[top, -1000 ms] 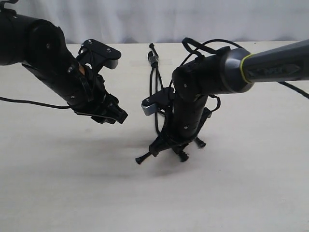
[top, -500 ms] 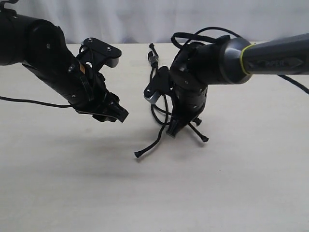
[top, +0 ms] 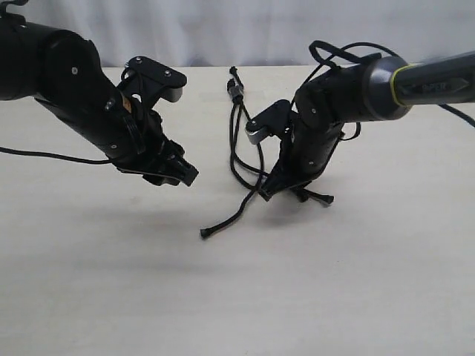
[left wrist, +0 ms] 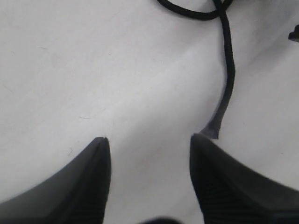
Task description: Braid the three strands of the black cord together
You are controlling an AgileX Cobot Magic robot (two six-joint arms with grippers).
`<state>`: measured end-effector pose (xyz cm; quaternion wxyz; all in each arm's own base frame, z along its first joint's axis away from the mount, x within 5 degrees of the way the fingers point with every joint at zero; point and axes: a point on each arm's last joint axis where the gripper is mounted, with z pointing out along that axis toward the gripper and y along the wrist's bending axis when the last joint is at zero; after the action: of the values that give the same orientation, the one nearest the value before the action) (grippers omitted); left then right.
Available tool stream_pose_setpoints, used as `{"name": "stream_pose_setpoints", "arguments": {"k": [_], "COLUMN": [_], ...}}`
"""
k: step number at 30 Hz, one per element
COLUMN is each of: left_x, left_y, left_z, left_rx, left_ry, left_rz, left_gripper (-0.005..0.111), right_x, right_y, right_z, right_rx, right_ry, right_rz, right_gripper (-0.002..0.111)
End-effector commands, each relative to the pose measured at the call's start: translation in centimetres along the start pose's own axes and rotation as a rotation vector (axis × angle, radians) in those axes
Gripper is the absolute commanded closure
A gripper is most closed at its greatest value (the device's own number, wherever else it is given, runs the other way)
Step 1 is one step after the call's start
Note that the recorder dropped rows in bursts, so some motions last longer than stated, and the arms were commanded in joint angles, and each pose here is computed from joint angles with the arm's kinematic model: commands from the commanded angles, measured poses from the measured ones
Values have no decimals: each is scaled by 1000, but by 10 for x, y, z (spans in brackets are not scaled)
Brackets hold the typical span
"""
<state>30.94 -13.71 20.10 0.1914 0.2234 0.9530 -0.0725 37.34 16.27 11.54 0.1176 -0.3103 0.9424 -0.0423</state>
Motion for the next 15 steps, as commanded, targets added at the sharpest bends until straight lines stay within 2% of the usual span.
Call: {"name": "stream_pose_setpoints", "arguments": {"k": [1, 8, 15], "left_x": [0, -4, -5], "left_y": [-1, 0, 0], "left_z": [-3, -3, -3], "left_rx": [6, -1, -3], "left_ry": [-9, -52, -70], "left_rz": [-18, -18, -19], "left_gripper": [58, 58, 58], "right_x": [0, -8, -14], "right_y": [-1, -6, -6], "right_z": [1, -38, -26], "right_rx": [-5, 31, 50], "right_ry": [-6, -109, -159], "right_rz": [-150, -262, -372], "right_gripper": [104, 104, 104]}}
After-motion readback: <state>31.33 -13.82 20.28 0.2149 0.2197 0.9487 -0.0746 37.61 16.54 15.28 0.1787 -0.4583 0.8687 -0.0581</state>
